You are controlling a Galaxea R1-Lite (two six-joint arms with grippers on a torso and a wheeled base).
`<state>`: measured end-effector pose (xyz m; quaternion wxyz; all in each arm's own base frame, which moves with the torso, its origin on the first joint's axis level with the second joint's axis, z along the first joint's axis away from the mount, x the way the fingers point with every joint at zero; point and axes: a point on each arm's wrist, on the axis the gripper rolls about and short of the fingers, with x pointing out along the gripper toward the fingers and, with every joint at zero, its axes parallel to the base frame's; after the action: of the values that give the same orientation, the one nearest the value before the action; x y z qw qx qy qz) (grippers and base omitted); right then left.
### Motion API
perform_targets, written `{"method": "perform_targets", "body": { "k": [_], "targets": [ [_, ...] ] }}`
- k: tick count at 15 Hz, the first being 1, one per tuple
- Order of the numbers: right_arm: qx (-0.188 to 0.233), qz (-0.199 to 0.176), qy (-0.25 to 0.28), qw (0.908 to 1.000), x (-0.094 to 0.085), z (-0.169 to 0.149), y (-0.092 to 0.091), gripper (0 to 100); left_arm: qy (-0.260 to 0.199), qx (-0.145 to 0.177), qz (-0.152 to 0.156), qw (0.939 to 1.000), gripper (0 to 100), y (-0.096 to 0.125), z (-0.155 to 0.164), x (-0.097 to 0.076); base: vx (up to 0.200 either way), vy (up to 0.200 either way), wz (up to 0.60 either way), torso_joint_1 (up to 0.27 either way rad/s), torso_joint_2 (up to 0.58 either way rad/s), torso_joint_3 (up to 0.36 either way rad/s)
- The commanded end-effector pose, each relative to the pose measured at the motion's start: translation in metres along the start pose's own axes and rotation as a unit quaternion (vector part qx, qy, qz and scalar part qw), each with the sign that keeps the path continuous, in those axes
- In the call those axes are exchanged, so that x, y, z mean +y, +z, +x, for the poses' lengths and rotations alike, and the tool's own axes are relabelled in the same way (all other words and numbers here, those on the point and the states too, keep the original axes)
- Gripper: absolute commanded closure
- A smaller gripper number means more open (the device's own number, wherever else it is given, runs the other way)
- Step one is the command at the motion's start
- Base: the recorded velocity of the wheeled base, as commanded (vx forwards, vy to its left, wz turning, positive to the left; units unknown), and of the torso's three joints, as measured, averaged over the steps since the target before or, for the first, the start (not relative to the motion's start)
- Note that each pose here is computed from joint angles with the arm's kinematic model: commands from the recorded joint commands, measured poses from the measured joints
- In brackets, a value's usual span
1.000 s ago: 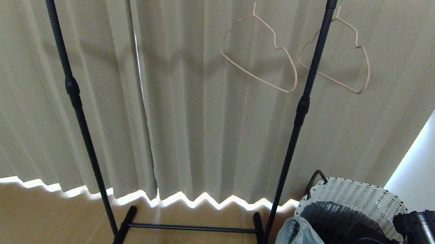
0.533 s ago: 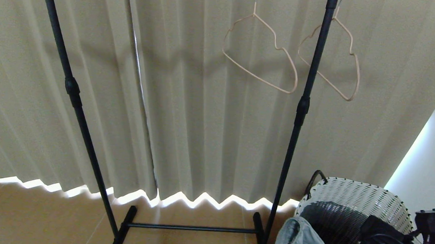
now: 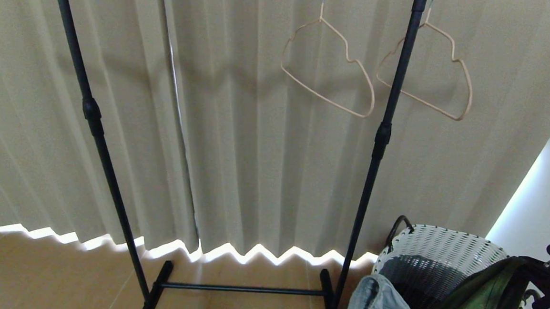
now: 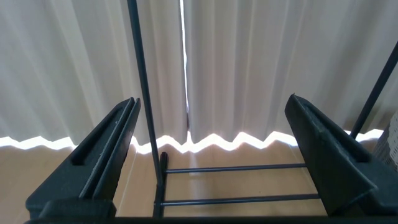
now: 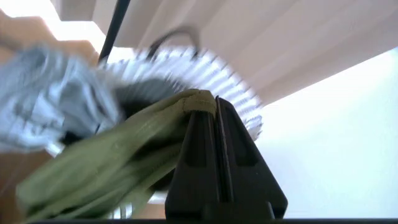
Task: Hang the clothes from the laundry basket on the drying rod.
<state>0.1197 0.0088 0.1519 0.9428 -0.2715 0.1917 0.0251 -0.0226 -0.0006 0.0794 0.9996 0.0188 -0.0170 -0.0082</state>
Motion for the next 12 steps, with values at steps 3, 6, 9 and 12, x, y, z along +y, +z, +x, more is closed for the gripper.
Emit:
{"method": "perform_targets", "body": {
  "k": [3, 6, 9, 12],
  "targets": [
    [-0.041, 0.008, -0.025, 0.9988, -0.0064, -0.0165, 0.006, 100, 0.001, 0.0, 0.0, 1.0, 0, -0.0001, 0.0, 0.0, -0.133, 0.0, 0.0, 0.002, 0.0, 0.002],
    [-0.039, 0.007, -0.023, 0.999, -0.0058, -0.0161, 0.0051, 100, 0.001, -0.001, 0.0, 1.0, 0, 0.0001, 0.0, 0.0, -0.2, 0.0, 0.0, 0.007, 0.0, 0.001],
    [-0.035, 0.007, -0.022, 0.9991, -0.0051, -0.0157, 0.004, 100, 0.0, 0.0, 0.0, 1.0, 0, -0.0001, 0.0, 0.0, -0.133, 0.0, 0.0, -0.002, 0.0, 0.003],
    [-0.032, 0.006, -0.021, 0.9992, -0.0047, -0.0148, 0.0035, 100, 0.0, 0.0, 0.0, 1.0, 0, -0.0001, 0.0, 0.0, 0.0, 0.0, 0.0, 0.0, 0.0, 0.0]
  ]
}}
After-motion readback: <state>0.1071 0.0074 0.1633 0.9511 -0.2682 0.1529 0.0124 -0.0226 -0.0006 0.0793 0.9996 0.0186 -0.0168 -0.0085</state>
